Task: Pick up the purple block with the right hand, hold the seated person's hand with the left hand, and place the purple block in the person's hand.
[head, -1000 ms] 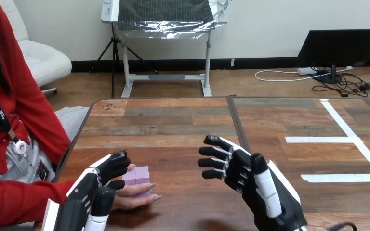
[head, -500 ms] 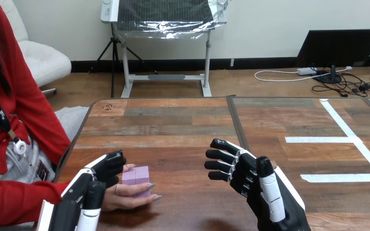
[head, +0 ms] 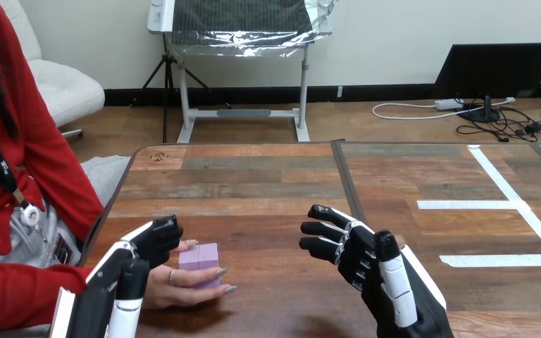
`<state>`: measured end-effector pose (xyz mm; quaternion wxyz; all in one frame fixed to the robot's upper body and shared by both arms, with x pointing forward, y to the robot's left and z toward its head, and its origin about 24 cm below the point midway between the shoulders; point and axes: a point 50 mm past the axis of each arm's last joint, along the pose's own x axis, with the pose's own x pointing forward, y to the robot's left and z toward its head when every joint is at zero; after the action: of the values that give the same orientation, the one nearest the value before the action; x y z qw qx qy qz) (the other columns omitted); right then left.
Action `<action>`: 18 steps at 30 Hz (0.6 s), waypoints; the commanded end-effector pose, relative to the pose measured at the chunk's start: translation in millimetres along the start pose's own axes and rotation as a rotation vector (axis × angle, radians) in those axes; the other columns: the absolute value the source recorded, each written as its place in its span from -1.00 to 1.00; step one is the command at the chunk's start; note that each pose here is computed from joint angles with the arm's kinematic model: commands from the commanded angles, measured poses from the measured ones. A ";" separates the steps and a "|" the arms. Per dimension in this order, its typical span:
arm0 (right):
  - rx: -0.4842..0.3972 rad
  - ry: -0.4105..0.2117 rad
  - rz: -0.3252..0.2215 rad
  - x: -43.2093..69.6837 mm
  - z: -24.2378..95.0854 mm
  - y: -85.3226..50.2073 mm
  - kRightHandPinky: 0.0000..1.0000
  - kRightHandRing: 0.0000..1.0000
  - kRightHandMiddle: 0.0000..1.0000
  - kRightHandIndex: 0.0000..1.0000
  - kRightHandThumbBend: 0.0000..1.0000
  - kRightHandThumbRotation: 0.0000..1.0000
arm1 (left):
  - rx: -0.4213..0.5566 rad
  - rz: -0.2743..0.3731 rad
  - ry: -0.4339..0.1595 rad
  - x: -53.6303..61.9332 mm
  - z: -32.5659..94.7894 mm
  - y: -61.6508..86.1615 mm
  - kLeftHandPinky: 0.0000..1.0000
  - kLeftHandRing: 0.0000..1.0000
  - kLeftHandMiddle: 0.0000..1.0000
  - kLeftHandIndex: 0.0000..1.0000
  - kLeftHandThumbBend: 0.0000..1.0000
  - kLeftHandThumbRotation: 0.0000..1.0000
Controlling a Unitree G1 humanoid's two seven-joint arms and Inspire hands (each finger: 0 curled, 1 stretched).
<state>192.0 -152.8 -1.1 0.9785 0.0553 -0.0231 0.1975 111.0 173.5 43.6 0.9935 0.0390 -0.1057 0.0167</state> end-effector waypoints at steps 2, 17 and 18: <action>-0.009 -0.094 0.023 12.3 18.5 1.7 0.72 0.59 0.63 0.69 0.57 1.00 | -0.032 0.004 -0.099 16.0 8.5 -4.2 0.51 0.54 0.52 0.46 0.26 1.00; -0.006 -0.081 0.030 11.9 17.6 1.4 0.61 0.58 0.63 0.69 0.58 1.00 | -0.032 -0.001 -0.115 18.6 10.0 -6.1 0.33 0.47 0.47 0.41 0.39 1.00; -0.006 -0.082 0.030 11.9 17.7 1.2 0.60 0.58 0.63 0.69 0.57 1.00 | -0.031 -0.001 -0.114 18.6 10.1 -6.0 0.33 0.47 0.47 0.41 0.39 1.00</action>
<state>191.8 -151.7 0.0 0.9768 0.0567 -0.0205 0.2055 117.4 172.2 46.8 0.9919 0.0378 -0.1207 0.0088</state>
